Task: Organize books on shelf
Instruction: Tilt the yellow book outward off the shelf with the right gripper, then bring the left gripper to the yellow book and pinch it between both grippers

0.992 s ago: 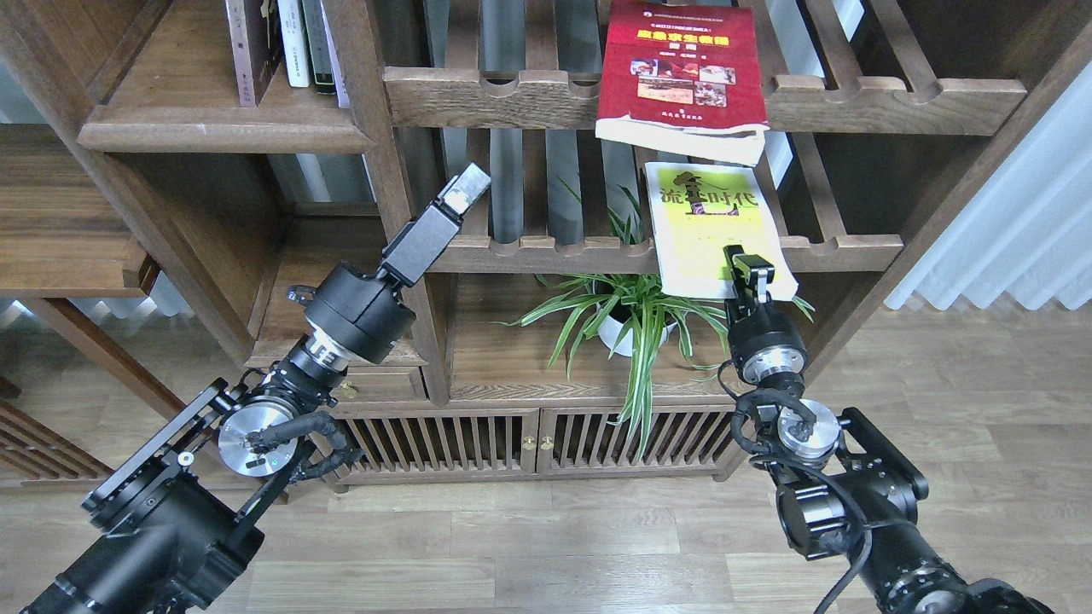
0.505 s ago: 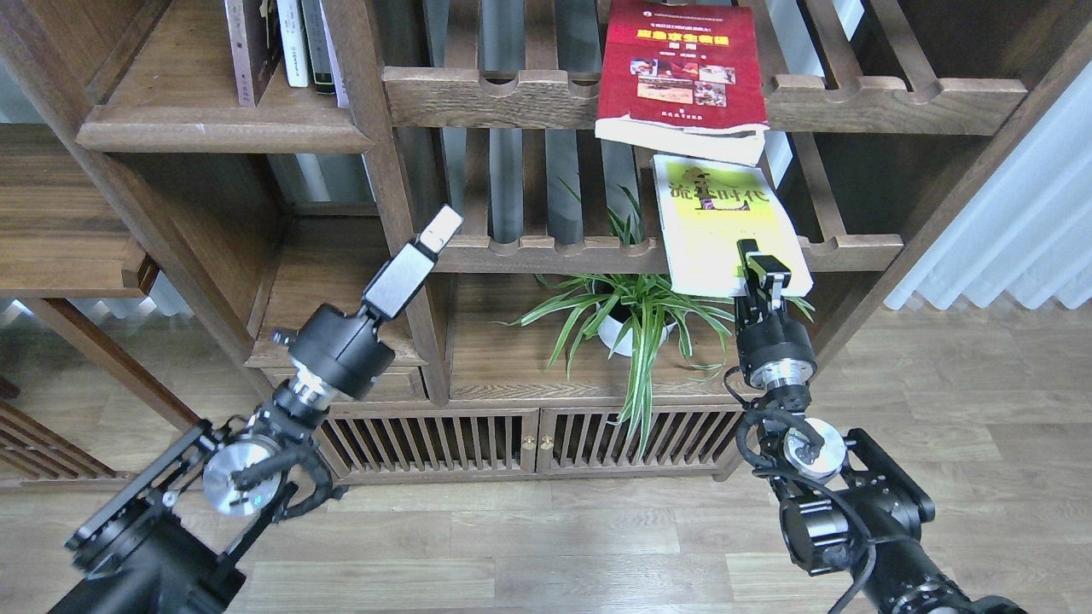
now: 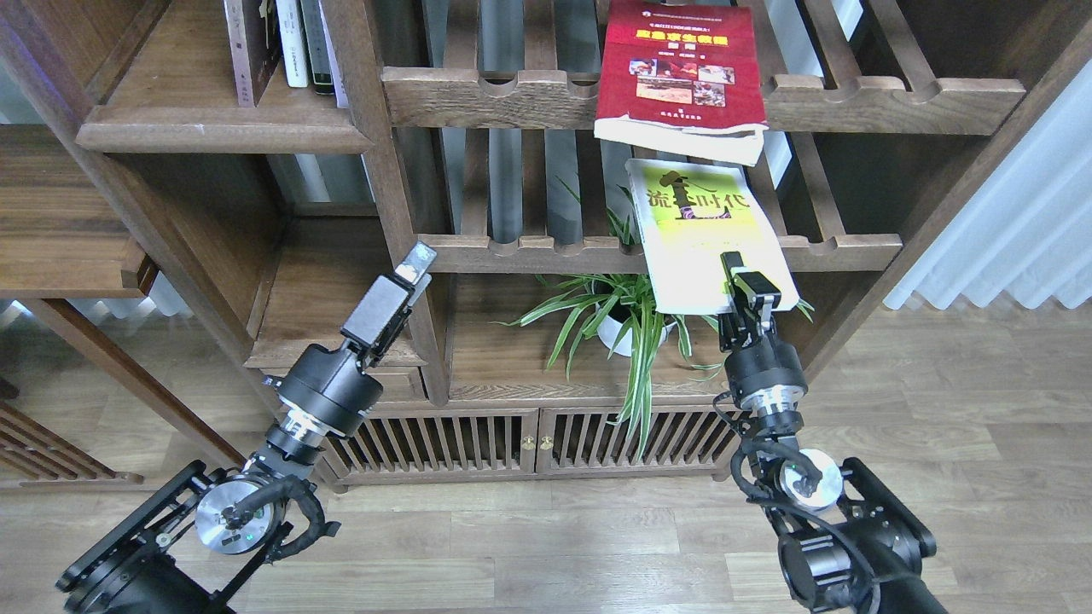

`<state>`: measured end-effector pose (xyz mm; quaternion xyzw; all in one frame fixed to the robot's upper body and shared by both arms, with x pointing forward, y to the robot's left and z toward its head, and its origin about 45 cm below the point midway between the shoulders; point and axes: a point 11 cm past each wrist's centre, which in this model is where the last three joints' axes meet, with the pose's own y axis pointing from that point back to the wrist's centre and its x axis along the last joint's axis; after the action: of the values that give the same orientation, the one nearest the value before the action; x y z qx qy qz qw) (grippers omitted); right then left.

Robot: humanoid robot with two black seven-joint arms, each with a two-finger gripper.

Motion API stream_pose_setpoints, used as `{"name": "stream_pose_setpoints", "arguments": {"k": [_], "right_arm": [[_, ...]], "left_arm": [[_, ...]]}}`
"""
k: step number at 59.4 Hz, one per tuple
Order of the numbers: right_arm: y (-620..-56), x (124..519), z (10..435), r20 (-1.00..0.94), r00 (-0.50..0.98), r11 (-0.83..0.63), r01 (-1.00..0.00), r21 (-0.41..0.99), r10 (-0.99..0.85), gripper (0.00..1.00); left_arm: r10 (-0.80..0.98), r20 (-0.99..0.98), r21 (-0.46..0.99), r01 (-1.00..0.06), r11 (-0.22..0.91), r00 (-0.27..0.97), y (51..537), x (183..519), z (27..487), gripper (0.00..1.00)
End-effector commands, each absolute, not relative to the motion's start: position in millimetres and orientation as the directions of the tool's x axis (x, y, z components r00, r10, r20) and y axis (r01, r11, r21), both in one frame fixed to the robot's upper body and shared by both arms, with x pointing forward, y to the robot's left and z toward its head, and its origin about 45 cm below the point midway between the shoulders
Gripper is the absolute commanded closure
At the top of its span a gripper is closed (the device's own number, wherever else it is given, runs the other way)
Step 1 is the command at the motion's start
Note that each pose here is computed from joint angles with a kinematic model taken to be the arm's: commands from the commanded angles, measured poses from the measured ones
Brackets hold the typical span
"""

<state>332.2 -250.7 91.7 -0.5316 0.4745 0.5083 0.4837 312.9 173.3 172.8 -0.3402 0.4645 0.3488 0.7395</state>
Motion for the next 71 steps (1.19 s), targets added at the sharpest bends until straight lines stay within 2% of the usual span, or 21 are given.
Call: {"name": "stream_pose_setpoints", "arguments": {"k": [1, 13, 27, 49, 71], "right_arm": [[-238.4, 326.0, 93.8, -0.999, 0.041, -0.116, -0.992, -0.041, 0.004, 0.94], [-216.9, 323.7, 104.3, -0.997, 0.07, -0.177, -0.981, -0.074, 0.028, 0.94], [-189.8, 301.0, 95.9, -0.998, 0.041, -0.262, -0.964, -0.051, 0.043, 0.93], [-151.5, 284.3, 96.4, -0.998, 0.034, -0.385, -0.921, -0.052, 0.054, 0.93], [-142.2, 287.8, 109.7, -0.995, 0.071, -0.41, -0.907, -0.093, 0.069, 0.93]], "left_arm": [[0.211, -0.929, -0.16, -0.844, 0.512, 0.304, 187.8, 313.9, 170.5, 0.12], [0.212, -0.942, -0.131, -0.863, 0.488, 0.262, 204.8, 313.5, 164.7, 0.12], [0.177, -0.959, -0.114, -0.873, 0.474, 0.221, 209.9, 312.4, 160.1, 0.12], [0.129, -0.981, -0.052, -0.84, 0.54, 0.144, 219.4, 305.7, 153.3, 0.12], [0.153, -0.982, 0.0, -0.821, 0.57, 0.106, 220.9, 294.4, 141.3, 0.13]]}}
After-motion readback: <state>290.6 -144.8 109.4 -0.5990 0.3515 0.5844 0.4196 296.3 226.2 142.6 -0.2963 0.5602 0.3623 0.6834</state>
